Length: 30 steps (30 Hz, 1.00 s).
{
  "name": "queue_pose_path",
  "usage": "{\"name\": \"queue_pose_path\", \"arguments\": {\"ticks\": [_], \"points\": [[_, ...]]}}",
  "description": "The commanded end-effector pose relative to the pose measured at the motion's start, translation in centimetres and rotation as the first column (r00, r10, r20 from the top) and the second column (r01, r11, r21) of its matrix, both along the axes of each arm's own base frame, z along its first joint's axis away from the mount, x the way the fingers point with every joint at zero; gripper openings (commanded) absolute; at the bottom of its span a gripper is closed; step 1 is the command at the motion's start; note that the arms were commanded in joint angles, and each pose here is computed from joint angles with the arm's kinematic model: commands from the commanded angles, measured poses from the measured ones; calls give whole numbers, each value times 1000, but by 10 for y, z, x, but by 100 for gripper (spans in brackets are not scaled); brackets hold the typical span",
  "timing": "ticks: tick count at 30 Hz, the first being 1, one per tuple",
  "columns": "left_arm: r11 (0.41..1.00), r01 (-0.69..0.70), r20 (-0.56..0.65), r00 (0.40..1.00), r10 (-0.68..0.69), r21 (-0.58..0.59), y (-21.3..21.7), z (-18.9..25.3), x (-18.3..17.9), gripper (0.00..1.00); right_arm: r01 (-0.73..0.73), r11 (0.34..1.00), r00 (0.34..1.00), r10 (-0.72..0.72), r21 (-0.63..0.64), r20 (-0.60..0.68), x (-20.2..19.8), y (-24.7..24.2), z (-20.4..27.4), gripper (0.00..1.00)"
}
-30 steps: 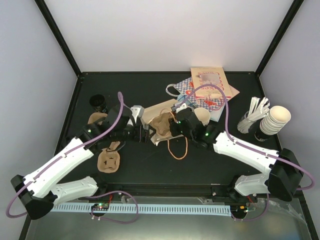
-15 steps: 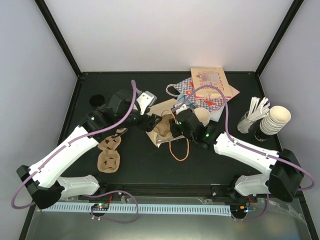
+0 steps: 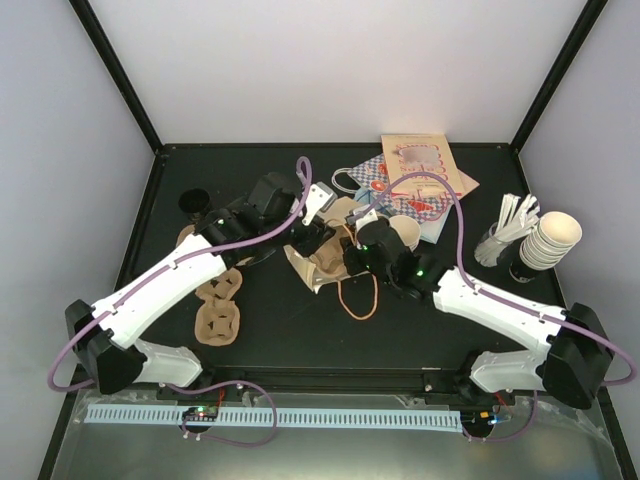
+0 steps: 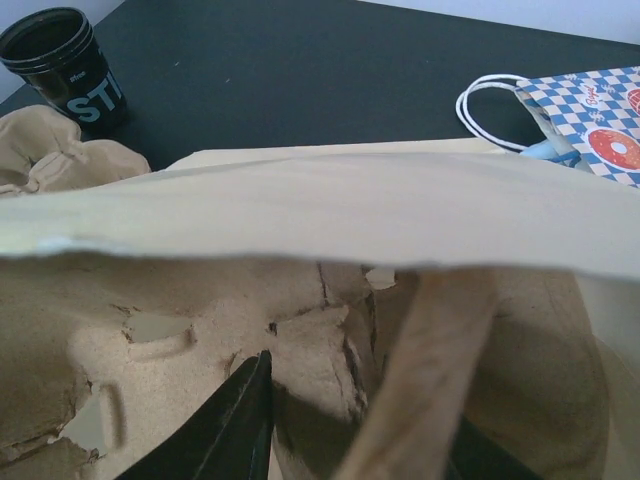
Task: Pack the takeout coffee
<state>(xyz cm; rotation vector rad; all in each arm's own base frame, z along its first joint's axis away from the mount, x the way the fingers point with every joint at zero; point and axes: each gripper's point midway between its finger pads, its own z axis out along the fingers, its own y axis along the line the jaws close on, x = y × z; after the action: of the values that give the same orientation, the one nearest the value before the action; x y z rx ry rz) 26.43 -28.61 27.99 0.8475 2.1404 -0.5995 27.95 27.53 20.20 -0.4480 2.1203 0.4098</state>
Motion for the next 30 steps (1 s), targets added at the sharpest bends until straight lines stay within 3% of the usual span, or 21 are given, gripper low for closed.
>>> {"name": "queue_pose_path", "arguments": {"ticks": [1,10,21,30], "points": [[996,-20,30,999,23,-85,-11,29,13,34,23,999,998,-25,41,53,4,-3,14,33],[983,-96,-69,994,86,-155,-6,28,27,2,37,998,997,-40,47,65,3,-9,13,33],[946,-123,-389,921,-4,-301,3,8,27,2,44,996,991,-54,82,121,1,-17,19,32],[932,-78,-370,927,-64,-355,-1,14,23,2,-36,999,994,33,29,101,-2,-4,6,31]]}}
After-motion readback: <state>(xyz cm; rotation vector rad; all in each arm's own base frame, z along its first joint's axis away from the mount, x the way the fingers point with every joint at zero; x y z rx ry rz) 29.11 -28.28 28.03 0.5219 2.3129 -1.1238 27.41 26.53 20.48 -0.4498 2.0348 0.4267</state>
